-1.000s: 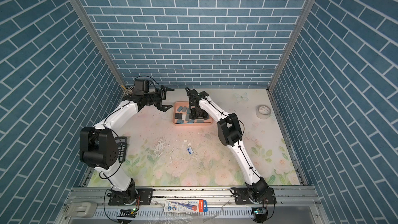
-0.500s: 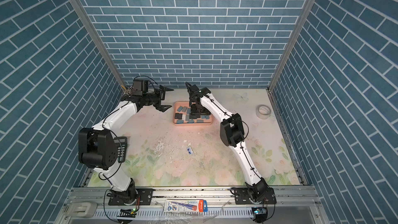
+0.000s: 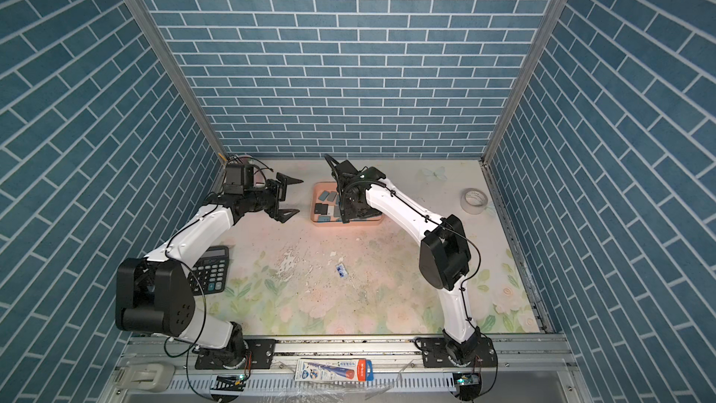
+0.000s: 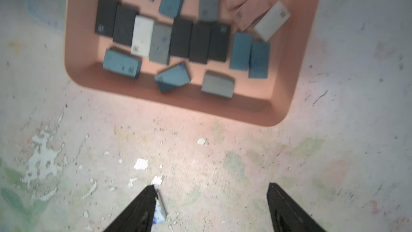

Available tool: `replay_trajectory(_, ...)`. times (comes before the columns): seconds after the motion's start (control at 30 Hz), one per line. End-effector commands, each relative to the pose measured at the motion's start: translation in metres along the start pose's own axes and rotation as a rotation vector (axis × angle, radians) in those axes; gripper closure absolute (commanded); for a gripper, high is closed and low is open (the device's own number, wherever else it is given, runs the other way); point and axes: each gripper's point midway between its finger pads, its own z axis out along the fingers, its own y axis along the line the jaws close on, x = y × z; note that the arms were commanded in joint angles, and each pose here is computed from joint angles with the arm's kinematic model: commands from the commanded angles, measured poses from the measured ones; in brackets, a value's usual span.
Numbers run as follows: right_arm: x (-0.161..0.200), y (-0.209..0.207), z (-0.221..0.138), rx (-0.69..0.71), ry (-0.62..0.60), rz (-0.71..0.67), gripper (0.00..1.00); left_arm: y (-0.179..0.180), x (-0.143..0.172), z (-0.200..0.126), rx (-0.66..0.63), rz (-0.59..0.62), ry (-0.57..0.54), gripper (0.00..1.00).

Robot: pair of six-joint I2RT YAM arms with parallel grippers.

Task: Put the eraser in the storage box
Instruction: Move the eraser to the center of the board.

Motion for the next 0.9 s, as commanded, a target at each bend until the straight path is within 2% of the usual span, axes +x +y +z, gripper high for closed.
replay_trajectory(0.0, 0.029, 0.028, 0.014, -0.069, 0.031, -0.096, 0.22, 0.004, 0.001, -0.014, 0.040, 0.033, -0.014, 0.00)
replay_trajectory(0.17, 0.070, 0.053, 0.035, -0.084, 0.096, -0.219, 0.24, 0.026, 0.002, -0.020, 0.035, 0.025, -0.026, 0.00)
replay_trajectory(0.5, 0.111, 0.086, 0.060, -0.119, 0.199, -0.326, 0.31, 0.046, 0.000, -0.024, 0.021, 0.007, -0.039, 0.00)
replay_trajectory(0.87, 0.136, 0.087, 0.081, -0.070, 0.254, -0.334, 0.45, 0.052, 0.004, -0.027, -0.002, 0.016, -0.033, 0.00)
